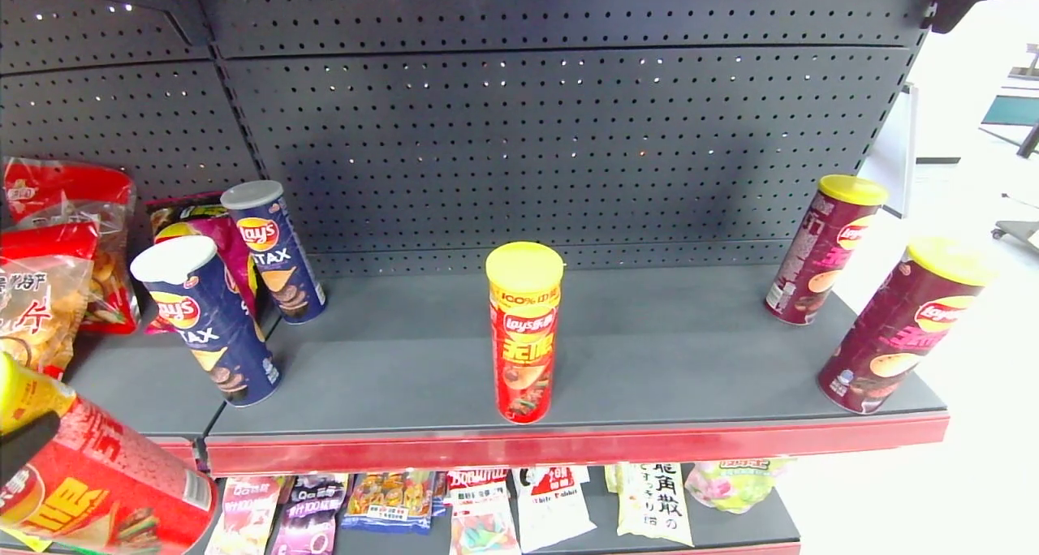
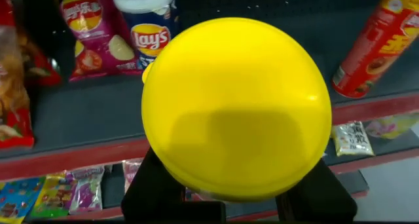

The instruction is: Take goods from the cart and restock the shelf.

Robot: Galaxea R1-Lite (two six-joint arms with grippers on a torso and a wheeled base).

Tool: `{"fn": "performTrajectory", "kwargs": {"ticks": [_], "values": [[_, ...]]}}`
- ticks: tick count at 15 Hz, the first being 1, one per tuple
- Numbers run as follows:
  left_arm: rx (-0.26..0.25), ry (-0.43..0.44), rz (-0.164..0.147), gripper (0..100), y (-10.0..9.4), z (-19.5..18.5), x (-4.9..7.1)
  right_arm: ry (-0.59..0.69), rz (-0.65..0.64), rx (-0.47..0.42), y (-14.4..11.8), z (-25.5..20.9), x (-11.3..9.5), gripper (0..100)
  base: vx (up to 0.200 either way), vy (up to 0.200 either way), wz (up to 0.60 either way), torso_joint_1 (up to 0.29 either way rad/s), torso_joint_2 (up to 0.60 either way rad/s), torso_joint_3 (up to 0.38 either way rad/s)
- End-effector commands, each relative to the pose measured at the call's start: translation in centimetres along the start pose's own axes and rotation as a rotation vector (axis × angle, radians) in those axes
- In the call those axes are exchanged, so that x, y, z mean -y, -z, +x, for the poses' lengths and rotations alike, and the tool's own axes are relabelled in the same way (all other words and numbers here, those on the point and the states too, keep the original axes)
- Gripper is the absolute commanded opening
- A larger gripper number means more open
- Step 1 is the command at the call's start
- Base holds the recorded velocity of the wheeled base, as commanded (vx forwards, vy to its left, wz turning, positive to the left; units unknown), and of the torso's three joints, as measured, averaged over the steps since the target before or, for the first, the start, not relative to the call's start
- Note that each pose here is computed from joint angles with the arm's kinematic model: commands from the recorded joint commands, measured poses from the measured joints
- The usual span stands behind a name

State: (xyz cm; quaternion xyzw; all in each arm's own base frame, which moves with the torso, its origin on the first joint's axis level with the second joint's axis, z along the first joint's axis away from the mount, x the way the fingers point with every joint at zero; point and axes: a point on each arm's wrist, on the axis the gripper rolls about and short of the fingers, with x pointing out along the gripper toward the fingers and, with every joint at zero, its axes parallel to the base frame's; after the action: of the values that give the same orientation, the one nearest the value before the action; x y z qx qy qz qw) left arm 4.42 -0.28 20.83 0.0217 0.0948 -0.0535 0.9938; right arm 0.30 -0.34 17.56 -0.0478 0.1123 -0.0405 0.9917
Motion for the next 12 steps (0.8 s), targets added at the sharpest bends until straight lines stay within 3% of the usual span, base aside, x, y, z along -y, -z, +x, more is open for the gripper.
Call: {"fn": "performTrajectory", "kwargs": {"ticks": [1, 3, 6, 7, 9, 10, 12], "values": [[0.010, -0.039, -0.008, 0, 0.5, -0.6, 0.0, 0.012, 0.008, 0.068, 4.0, -1.4, -0.2, 100, 0.000, 0.000, 0.00, 0.000, 0.00, 0.000], [0.016, -0.036, -0.007, 0, 1.1, -0.9, 0.0, -0.126, -0.014, 0.151, 6.5, -2.1, -0.3, 100, 0.000, 0.000, 0.00, 0.000, 0.00, 0.000], [0.030, -0.035, -0.008, 0, 0.6, -0.9, 0.0, -0.141, -0.033, 0.112, 8.6, -0.7, -0.7, 100, 0.000, 0.000, 0.00, 0.000, 0.00, 0.000], [0.039, -0.035, -0.008, 0, 0.4, -1.0, 0.0, -0.153, -0.035, 0.148, 9.1, -0.1, -0.9, 100, 0.000, 0.000, 0.00, 0.000, 0.00, 0.000], [0.058, -0.035, -0.009, 0, 0.0, -1.2, 0.0, -0.231, -0.035, 0.169, 9.1, -0.1, -1.1, 100, 0.000, 0.000, 0.00, 0.000, 0.00, 0.000], [0.076, -0.030, -0.026, 0, -0.2, -1.5, 0.1, -0.241, -0.036, 0.176, 9.1, 0.0, -1.1, 100, 0.000, 0.000, 0.00, 0.000, 0.00, 0.000], [0.106, -0.023, -0.031, 0, 0.0, -2.3, 0.1, -0.199, 0.005, 0.160, 9.1, 0.0, -1.0, 100, 0.000, 0.000, 0.00, 0.000, 0.00, 0.000]]}}
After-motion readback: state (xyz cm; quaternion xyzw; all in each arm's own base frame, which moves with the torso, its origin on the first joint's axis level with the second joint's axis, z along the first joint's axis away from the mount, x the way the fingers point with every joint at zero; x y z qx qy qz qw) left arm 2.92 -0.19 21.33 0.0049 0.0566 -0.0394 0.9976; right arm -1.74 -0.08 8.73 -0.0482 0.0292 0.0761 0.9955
